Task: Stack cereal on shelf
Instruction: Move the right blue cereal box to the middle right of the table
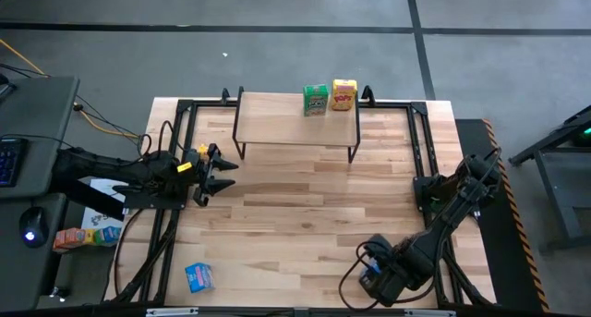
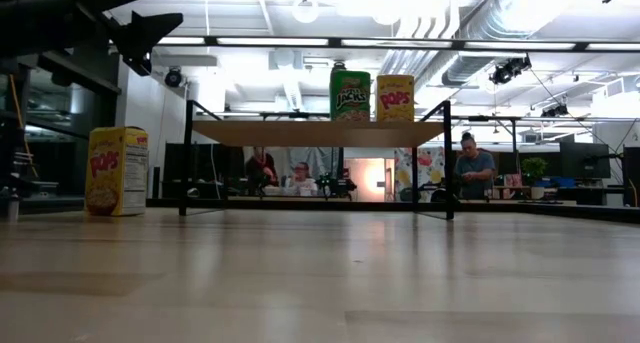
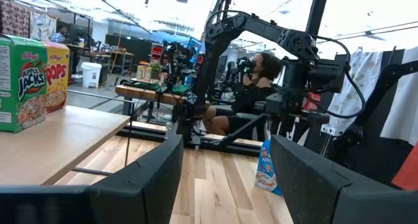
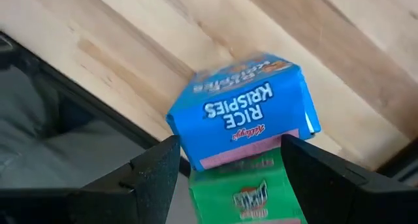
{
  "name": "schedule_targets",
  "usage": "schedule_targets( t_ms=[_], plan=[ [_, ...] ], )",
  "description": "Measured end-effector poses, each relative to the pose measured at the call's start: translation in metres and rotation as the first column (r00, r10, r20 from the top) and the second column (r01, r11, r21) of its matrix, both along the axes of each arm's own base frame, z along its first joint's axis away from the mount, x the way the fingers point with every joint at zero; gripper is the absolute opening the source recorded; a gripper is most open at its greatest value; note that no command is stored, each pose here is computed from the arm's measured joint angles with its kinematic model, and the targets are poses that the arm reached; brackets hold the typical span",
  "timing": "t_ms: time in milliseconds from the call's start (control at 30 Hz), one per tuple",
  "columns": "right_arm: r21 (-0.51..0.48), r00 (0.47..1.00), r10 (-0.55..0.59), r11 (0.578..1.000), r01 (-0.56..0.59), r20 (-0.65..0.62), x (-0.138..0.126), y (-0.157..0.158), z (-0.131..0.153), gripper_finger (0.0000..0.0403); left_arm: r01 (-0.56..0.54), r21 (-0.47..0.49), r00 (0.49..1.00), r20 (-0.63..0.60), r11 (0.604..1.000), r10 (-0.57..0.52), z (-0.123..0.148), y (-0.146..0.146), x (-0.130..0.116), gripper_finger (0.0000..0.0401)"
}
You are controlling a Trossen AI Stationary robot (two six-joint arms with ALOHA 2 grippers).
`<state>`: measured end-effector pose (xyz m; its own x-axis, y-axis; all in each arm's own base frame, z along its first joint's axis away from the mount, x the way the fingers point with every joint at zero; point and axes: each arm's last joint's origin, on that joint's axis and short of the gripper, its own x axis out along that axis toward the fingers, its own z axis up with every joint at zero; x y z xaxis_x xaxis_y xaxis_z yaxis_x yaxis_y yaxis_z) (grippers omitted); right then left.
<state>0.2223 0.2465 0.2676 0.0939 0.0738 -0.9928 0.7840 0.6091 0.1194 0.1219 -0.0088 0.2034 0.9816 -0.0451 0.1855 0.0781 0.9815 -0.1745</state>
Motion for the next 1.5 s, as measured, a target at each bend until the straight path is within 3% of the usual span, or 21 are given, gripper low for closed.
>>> schedule_targets(
  t_ms=[600, 800, 1267, 1500],
  plan=[
    [-0.107, 1.0, 0.0, 0.994, 0.003, 0.026, -0.003, -0.008, -0.015, 0.0259, 0.0, 0.0, 1.0, 0.002, 1.0, 0.0, 0.0, 0.0, 0.0, 0.0222],
    [-0.202, 0.997, -0.008, 0.979, 0.023, 0.077, -0.002, -0.012, -0.016, 0.0259, 0.0, -0.001, 1.0, 0.009, 1.0, 0.0, 0.001, 0.0, 0.0, 0.0222],
    [-0.386, 0.994, -0.11, 0.917, 0.097, -0.012, -0.009, -0.034, -0.016, 0.0259, 0.0, -0.001, 1.0, 0.009, 1.0, 0.0, 0.001, 0.0, 0.0, 0.0222],
    [-0.433, 0.998, -0.062, 0.901, 0.042, -0.032, 0.001, -0.048, -0.015, 0.0259, 0.0, -0.001, 1.0, 0.008, 1.0, 0.0, 0.001, 0.0, 0.0, 0.0222]
  ],
)
